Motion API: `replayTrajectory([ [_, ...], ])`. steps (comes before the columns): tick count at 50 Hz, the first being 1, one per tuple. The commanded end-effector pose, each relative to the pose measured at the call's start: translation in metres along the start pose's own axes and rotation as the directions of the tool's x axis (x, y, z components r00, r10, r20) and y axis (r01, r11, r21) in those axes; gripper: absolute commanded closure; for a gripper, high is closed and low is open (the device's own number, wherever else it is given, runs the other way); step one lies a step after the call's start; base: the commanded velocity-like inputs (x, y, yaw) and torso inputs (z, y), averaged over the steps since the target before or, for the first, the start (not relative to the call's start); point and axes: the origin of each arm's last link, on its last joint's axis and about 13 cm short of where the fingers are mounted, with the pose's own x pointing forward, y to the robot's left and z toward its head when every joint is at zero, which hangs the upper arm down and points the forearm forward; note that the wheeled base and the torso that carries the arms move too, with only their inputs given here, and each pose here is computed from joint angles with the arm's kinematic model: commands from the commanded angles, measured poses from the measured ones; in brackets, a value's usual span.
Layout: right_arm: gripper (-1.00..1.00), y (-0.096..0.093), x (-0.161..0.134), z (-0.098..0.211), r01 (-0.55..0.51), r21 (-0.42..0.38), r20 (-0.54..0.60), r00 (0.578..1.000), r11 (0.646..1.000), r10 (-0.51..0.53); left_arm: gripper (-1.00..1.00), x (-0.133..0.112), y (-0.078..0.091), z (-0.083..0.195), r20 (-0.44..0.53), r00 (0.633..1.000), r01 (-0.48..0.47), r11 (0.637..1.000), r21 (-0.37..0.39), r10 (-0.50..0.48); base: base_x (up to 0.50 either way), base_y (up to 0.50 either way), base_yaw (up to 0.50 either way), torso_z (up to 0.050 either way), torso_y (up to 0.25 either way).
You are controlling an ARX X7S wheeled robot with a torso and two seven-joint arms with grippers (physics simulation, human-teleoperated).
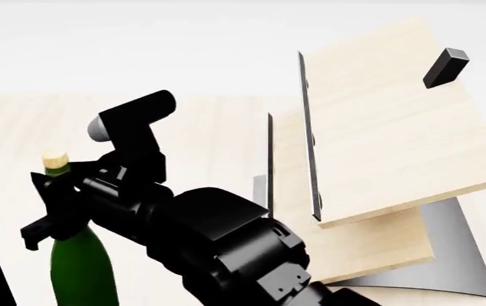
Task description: Put the wine bottle on the wine rack.
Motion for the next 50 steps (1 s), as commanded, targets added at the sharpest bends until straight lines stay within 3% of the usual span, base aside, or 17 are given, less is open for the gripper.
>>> replayTrajectory([
  [1, 1.0, 0.002, -0.005, 0.015, 0.006, -0.03, 0.045, 0.999, 1.0, -0.005, -1.0, 0.0, 0.0, 0.0, 0.0, 1.0, 0.0, 1.0, -0.001, 0.0, 0.0, 0.0, 0.0, 0.0, 0.015],
  [15, 1.0, 0.008, -0.029, 0.07, 0.089, -0.061, 0.214, 0.974, 0.994, -0.074, -1.0, 0.0, -0.001, 0.0, -0.001, 1.0, 0.005, 1.0, -0.001, -0.005, 0.0, 0.0, 0.0, 0.0, 0.0],
  [23, 1.0, 0.023, -0.053, 0.096, 0.129, -0.082, 0.292, 0.951, 0.988, -0.1, -1.0, -0.001, -0.004, -0.001, -0.005, 1.0, 0.019, 1.0, -0.005, -0.019, 0.0, 0.0, 0.0, 0.0, 0.0],
  [29, 1.0, 0.032, -0.069, 0.114, 0.175, -0.05, 0.334, 0.931, 0.983, -0.149, -1.0, -0.002, -0.004, -0.002, -0.006, 1.0, 0.019, 1.0, -0.004, -0.019, 0.0, 0.0, 0.0, 0.0, 0.002],
  [40, 1.0, 0.034, -0.105, 0.144, 0.244, 0.127, 0.448, 0.85, 0.961, -0.275, -1.0, -0.001, -0.004, -0.003, -0.012, 1.0, 0.022, 1.0, -0.004, -0.022, 0.0, 0.0, 0.0, 0.0, 0.0],
  [43, 1.0, 0.026, -0.121, 0.154, 0.247, 0.236, 0.502, 0.797, 0.94, -0.335, -1.0, -0.001, -0.004, -0.003, -0.011, 1.0, 0.023, 1.0, -0.003, -0.023, 0.0, 0.0, 0.0, 0.0, 0.003],
  [50, 1.0, 0.015, -0.14, 0.162, 0.258, 0.348, 0.543, 0.728, 0.902, -0.417, -1.0, -0.001, -0.004, -0.003, -0.011, 1.0, 0.021, 1.0, -0.002, -0.021, 0.0, 0.0, 0.0, 0.0, 0.0],
])
